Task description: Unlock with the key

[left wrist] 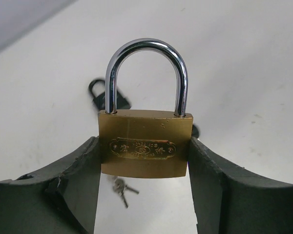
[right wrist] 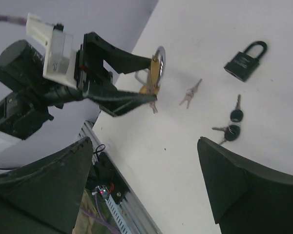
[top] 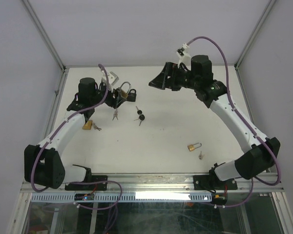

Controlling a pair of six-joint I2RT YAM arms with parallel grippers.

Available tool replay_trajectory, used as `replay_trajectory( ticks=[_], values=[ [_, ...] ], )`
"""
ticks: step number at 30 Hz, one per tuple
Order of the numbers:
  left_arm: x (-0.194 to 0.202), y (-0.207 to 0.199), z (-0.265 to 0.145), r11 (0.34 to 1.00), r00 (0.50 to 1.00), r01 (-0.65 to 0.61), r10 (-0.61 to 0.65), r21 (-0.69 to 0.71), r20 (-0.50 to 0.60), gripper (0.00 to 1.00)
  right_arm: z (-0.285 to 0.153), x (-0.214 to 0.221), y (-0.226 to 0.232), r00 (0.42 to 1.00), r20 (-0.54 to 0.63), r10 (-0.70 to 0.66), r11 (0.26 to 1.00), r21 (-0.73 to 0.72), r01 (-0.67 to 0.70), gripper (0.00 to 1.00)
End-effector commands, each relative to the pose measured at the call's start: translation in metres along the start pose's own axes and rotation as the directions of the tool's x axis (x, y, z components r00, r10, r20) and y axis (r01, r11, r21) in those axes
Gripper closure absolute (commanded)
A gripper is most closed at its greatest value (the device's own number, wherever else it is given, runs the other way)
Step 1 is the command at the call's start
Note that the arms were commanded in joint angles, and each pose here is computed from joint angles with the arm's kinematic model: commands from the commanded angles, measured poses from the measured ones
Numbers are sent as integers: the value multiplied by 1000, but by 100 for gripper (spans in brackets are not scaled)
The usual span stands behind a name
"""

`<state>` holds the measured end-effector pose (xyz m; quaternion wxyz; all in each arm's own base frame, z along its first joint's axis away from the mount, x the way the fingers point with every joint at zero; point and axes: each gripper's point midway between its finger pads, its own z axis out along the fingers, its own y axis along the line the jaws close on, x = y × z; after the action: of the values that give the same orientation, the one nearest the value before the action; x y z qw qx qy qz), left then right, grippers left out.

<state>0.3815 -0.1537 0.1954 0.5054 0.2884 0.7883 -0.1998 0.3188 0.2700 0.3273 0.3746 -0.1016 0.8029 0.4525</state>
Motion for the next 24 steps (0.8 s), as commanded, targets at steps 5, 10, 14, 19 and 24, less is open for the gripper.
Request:
replay_trajectory(
  ticks=[5,10,14,19,24],
  values=[
    [-110,-85,-36,922,853,-356,254,152,455,100,52,-36,52,997,53,-50,992,-110,55,11],
    [-118,-96,-38,909,834,-384,267,161,482,100,69,-24,58,996,18,-84,991,-107,85,25],
    [-117,-98,-35,905,832,-394,275,163,483,100,74,-13,43,997,-11,-71,997,-44,70,37],
    [-118,-102,-32,899,827,-404,280,170,488,100,81,-1,42,997,-50,-55,997,-59,52,60],
    [-120,-103,-27,892,820,-419,291,171,493,100,86,9,43,995,-82,-50,997,-55,46,68]
  ],
)
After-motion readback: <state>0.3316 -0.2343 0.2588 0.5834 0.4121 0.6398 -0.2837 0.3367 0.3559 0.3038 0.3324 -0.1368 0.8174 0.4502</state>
